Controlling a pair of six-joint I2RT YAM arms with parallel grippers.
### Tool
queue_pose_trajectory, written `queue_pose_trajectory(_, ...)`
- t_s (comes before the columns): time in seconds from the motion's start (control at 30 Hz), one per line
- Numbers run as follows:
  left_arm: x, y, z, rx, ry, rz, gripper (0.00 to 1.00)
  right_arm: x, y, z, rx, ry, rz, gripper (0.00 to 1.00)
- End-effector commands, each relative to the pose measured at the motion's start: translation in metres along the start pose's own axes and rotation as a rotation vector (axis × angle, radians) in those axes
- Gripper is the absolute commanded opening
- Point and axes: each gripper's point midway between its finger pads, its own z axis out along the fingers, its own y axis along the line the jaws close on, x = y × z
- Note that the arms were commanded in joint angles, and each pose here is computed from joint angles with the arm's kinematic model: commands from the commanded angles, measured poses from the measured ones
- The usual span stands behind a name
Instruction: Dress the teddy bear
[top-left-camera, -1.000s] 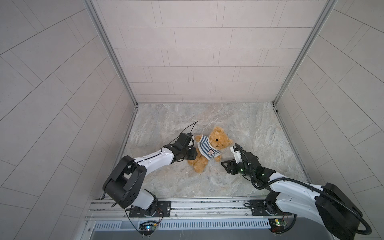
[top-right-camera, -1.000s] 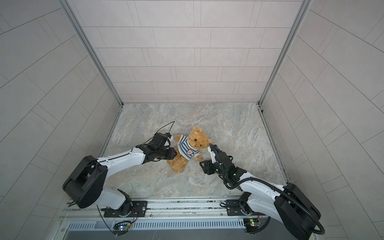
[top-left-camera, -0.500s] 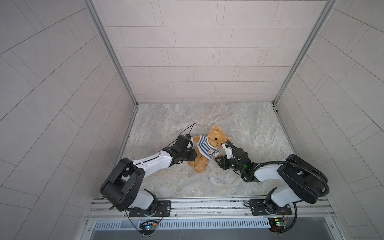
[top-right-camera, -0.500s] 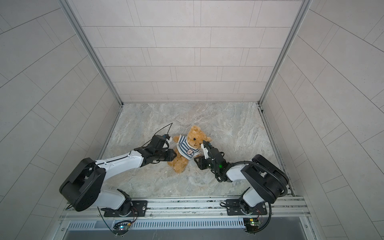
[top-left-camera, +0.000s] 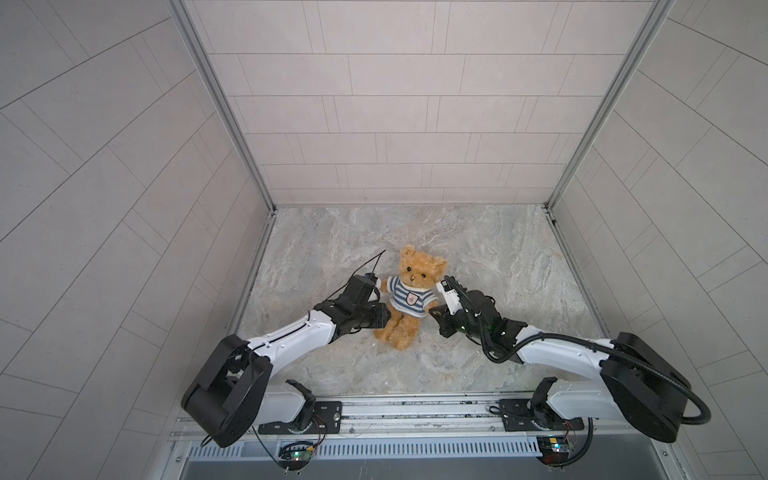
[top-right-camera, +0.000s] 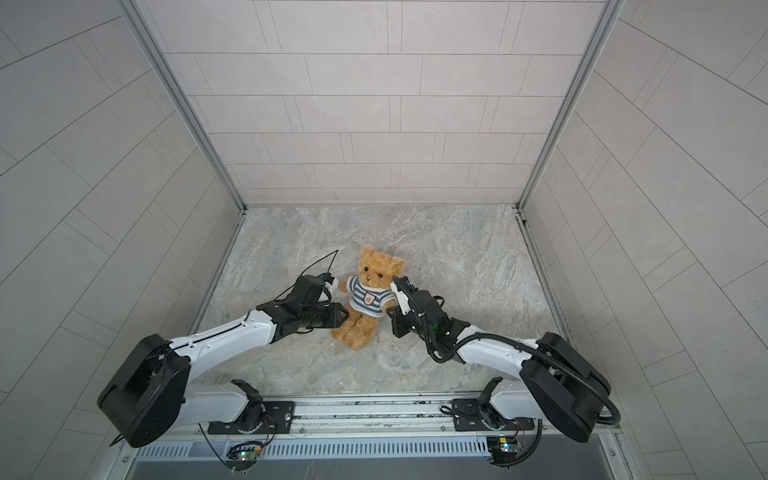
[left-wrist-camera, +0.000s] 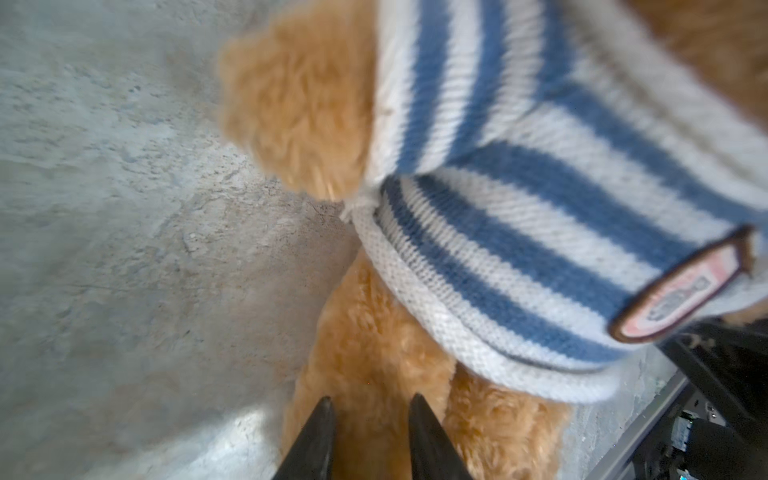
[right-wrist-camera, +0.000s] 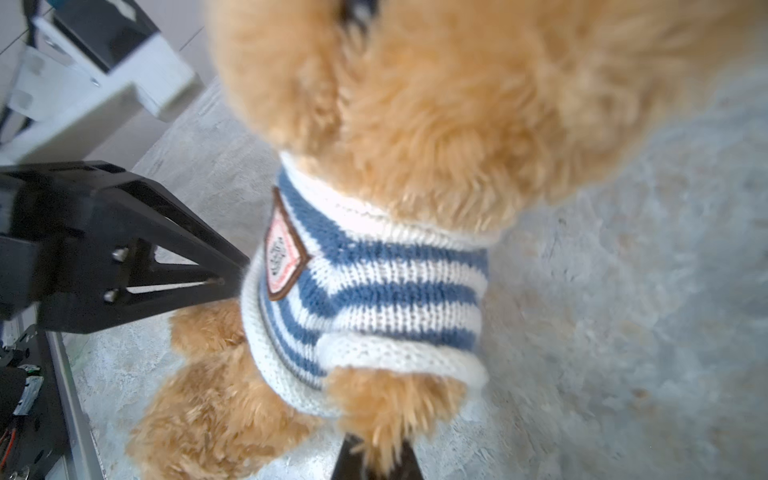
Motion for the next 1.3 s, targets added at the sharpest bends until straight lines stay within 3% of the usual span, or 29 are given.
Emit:
queue_pose_trajectory(0.0, 0.002, -0.002, -0.022, -0.014, -0.009, 0.029, 0.41, 0.000, -0.011, -0.021, 0.102, 0.069, -0.202, 0.00)
queue_pose_trajectory(0.17, 0.002, -0.015, -0.059, 0.008, -0.029, 0.091, 0.57, -0.014, -0.008, -0.045, 0.112, 0.091, -0.372, 0.00)
queue_pose_trajectory(0.47, -0.036, -0.075, -0.129, 0.175, -0.158, 0.250, 0.69, -0.024, 0.022, -0.071, 0.011, 0.120, -0.628, 0.00)
queue_pose_trajectory(0.73, -0.075, -0.123, -0.158, 0.282, -0.204, 0.374, 0.80, -0.044, 0.060, -0.096, -0.066, 0.066, -0.777, 0.00)
queue_pose_trajectory(1.0, -0.076, -0.128, -0.154, 0.292, -0.161, 0.398, 0.84, -0.061, 0.081, -0.102, -0.109, 0.030, -0.837, 0.00)
queue_pose_trajectory(1.27, -0.034, -0.123, -0.163, 0.314, -0.120, 0.384, 0.85, -0.066, 0.080, -0.094, -0.075, 0.033, -0.810, 0.00)
